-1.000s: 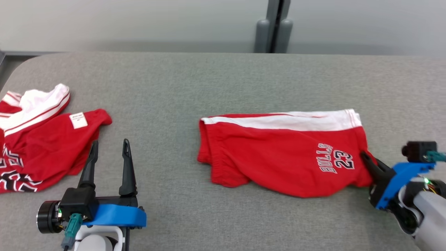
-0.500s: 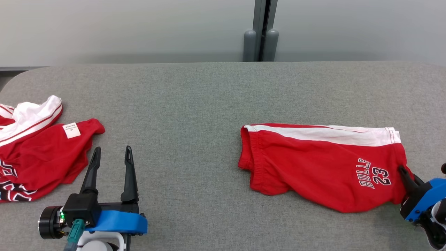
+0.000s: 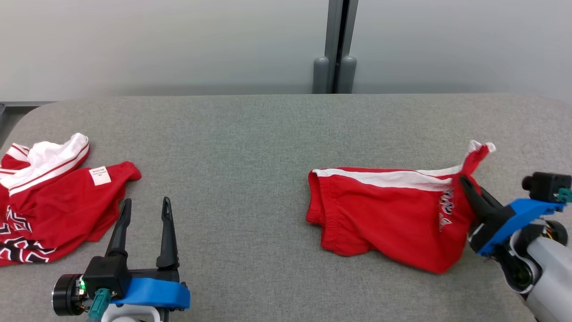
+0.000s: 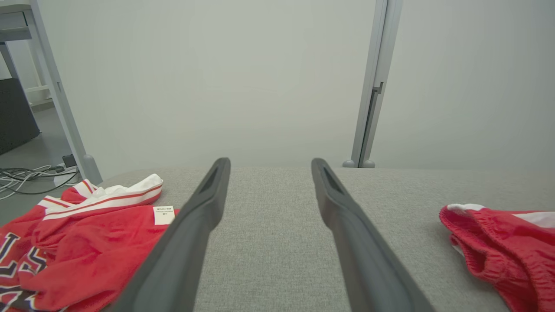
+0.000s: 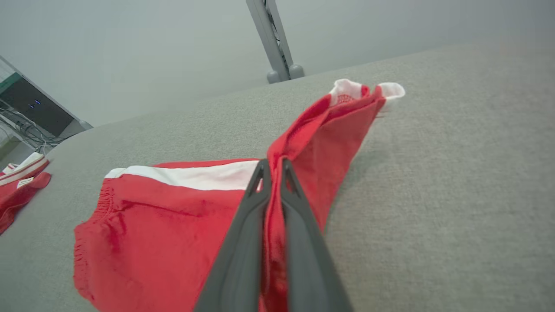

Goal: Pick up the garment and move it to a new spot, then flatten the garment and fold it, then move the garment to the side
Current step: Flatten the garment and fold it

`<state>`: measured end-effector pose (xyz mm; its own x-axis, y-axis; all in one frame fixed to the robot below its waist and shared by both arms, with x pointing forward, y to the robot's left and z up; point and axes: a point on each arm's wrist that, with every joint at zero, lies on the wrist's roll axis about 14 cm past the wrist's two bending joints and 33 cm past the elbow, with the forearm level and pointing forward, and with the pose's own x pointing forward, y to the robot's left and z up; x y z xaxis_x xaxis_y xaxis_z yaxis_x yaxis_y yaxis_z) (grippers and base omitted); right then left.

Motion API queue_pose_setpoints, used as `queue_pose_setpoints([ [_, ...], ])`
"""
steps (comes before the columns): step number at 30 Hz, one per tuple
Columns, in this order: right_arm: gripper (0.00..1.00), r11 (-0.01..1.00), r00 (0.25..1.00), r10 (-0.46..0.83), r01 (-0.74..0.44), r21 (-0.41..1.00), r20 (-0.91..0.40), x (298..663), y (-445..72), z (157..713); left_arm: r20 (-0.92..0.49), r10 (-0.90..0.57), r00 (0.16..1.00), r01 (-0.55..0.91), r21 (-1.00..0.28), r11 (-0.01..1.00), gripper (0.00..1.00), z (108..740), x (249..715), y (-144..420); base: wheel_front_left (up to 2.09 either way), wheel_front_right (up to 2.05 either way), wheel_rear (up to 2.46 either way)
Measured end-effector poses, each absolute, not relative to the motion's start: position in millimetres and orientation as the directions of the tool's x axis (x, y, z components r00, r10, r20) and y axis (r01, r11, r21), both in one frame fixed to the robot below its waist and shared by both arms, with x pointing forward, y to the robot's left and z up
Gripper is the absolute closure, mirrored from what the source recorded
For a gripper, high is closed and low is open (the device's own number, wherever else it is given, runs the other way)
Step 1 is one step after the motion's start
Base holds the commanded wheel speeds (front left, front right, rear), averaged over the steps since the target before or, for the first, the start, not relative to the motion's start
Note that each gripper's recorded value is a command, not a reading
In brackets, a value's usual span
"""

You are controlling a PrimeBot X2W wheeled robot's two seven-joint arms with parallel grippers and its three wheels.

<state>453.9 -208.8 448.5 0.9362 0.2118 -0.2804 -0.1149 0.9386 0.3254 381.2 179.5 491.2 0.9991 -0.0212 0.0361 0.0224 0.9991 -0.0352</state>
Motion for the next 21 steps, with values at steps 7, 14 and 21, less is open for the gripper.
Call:
queue_pose_setpoints([
  [7,1.0,0.893,0.921,0.351,-0.273,0.358,-0.171,464.6,-150.4,481.9,0.042,-0.011,0.999,0.013,-0.042,0.999,0.0,493.8,373.0,182.2,0.0,0.0,0.0],
  [14,1.0,0.844,0.863,0.48,-0.406,0.352,-0.157,462.3,-94.0,487.8,0.044,0.012,0.999,-0.01,-0.05,0.999,0.0,494.7,366.2,189.0,0.0,0.0,0.0],
  [21,1.0,0.794,0.792,0.578,-0.49,0.361,-0.196,447.9,-45.7,470.5,0.036,0.048,0.998,-0.046,-0.054,0.998,0.0,492.6,358.3,199.6,0.0,0.0,0.0],
])
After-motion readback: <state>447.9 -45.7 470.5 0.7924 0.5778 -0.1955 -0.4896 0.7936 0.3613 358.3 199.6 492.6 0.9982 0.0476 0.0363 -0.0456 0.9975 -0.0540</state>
